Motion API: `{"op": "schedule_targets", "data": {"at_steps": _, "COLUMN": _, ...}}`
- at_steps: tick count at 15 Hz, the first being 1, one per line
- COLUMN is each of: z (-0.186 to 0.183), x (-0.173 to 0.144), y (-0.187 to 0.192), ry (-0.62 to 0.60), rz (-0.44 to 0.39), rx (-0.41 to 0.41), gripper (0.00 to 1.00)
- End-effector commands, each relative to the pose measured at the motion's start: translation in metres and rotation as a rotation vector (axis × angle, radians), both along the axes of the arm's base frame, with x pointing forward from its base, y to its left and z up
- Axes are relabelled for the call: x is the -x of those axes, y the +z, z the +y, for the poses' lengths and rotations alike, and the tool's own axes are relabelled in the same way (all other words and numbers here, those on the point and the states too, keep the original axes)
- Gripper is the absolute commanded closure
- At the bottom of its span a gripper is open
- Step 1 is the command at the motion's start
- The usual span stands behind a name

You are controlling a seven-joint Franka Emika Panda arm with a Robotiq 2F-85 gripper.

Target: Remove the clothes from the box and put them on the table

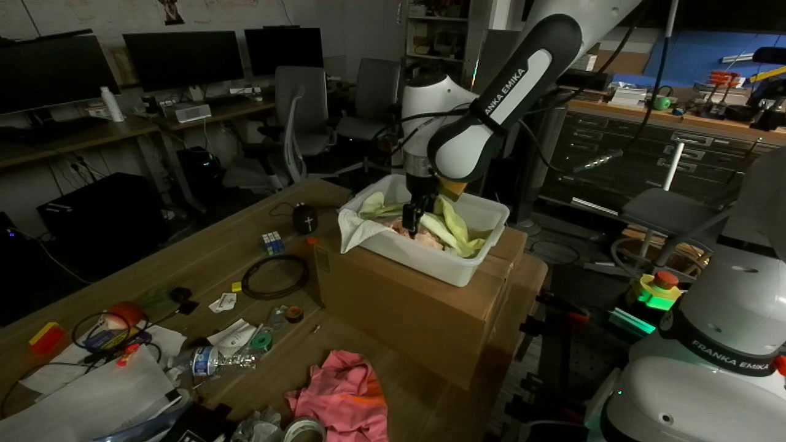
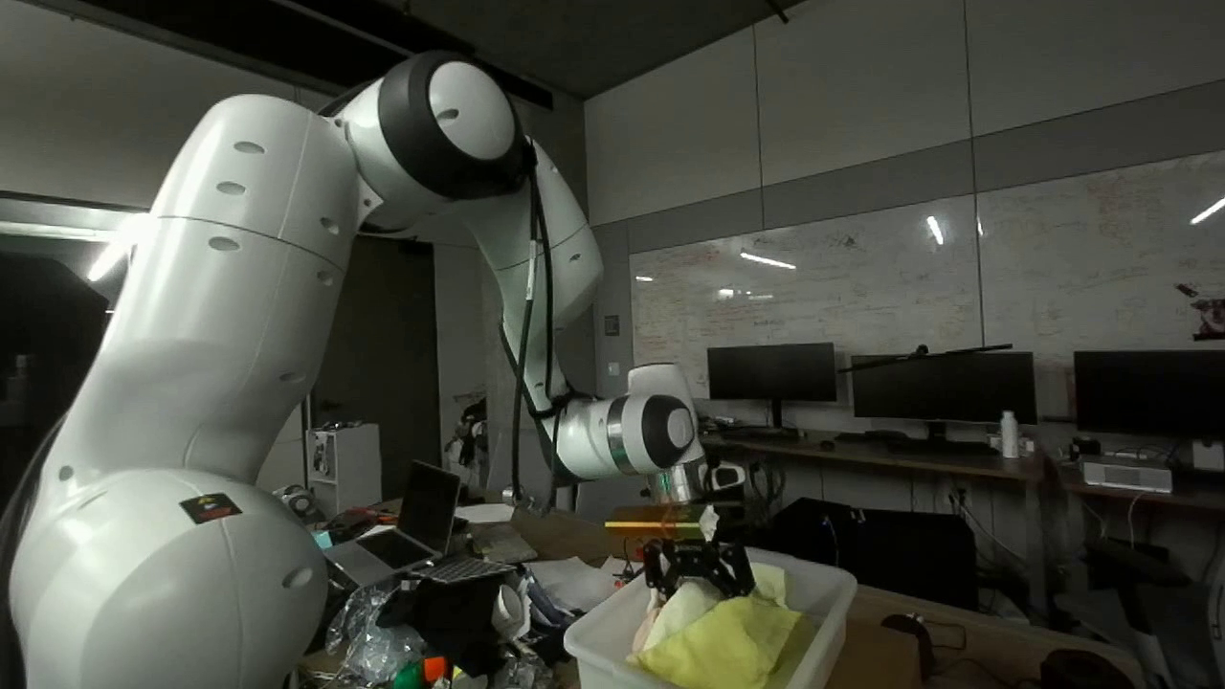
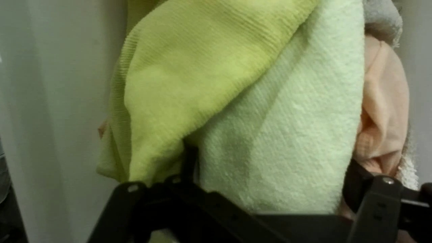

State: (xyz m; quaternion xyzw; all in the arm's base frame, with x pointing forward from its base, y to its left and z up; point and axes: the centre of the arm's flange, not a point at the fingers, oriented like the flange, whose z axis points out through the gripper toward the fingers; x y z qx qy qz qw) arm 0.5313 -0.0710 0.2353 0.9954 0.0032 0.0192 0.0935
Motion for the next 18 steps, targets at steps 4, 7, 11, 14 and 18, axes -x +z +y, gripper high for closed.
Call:
{"op": "schedule_targets", "data": {"at_steps": 4, "z": -0.010, "x": 0.000, "y": -0.010, "ry": -0.009, "rz": -0.024, "rx": -0.058, "gripper": 0.57}}
{"op": "schedule_targets", "data": {"at_steps": 7, "z": -0.009, "x": 0.002, "y": -0.001, "ry": -0.011, "rz": -0.049, "rx": -0.059, "gripper": 0.80}}
{"op": "schedule_targets", "data": {"at_steps": 11, "z": 0.000, "x": 0.011, "y": 0.030, "ry": 0.018, "rz": -0.138, "rx": -0.052, "gripper": 0.99}}
{"op": "schedule_targets", "data": {"at_steps": 14, "z": 0.011, "x": 0.018, "y": 0.059, "ry": 0.052, "rz": -0.221, "rx": -0.039, "gripper": 0.96}}
{"op": "schedule_targets", "data": {"at_steps": 18, "z": 0.023, "x": 0.028, "y": 0.110, "ry": 0.079, "rz": -0.361, "rx": -0.033, "gripper": 0.96}}
